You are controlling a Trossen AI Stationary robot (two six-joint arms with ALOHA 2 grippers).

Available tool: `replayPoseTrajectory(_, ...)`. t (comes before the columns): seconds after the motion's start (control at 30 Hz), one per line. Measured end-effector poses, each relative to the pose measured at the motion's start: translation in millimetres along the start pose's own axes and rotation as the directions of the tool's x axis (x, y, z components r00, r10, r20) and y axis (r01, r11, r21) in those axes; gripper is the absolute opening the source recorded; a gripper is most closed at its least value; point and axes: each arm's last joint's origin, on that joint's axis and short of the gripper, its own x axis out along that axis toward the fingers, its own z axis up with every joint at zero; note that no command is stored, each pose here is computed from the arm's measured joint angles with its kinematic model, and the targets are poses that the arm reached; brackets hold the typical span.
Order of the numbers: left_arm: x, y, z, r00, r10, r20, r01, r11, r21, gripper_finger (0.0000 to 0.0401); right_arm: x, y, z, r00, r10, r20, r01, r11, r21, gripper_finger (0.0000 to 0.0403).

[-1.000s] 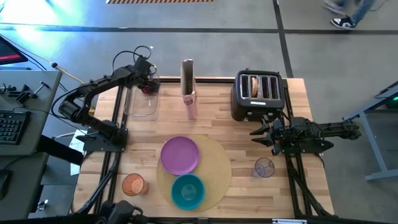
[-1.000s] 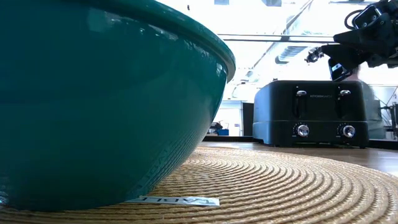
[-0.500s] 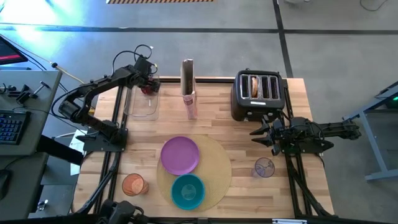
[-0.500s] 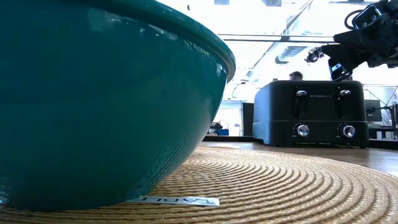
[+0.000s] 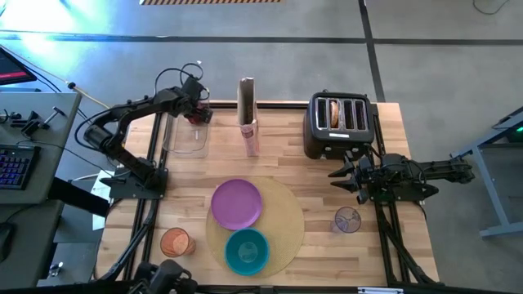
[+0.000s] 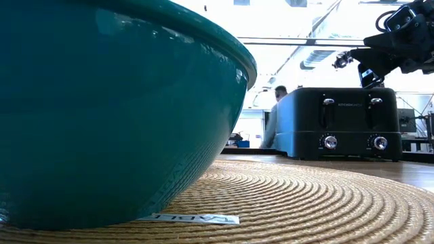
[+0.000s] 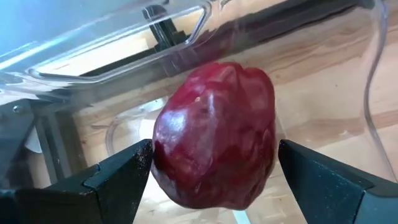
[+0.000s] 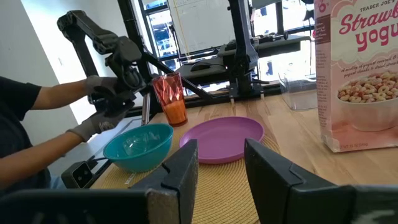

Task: Arrange a breakfast setting
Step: Put the red apple on the purple plate

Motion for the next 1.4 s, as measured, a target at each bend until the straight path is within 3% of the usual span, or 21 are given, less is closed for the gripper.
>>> replayPoseTrajectory(0.73, 3.5, -0.7, -0.4, 1.000, 0.004, -0.011, -0.004, 1.000, 0.030, 0.0334, 0.0, 0.0, 0.0, 1.000, 0.000, 0.000, 0.000, 1.000, 0.000, 0.0114)
replayPoseTrajectory(1.1, 3.7, 1.6, -2.4, 0.999, 0.013, -0.034, -0.012, 0.999, 0.029, 0.0280, 0.0, 0.0, 0.1, 1.000, 0.000, 0.000, 0.000, 1.000, 0.000, 0.0114)
replayPoseTrajectory(1.4, -4.8, 4.1, -6.2, 0.999, 0.015, -0.048, -0.013, 0.999, 0.033, 0.0271, 0.0, 0.0, 0.1, 1.000, 0.000, 0.000, 0.000, 1.000, 0.000, 0.0114)
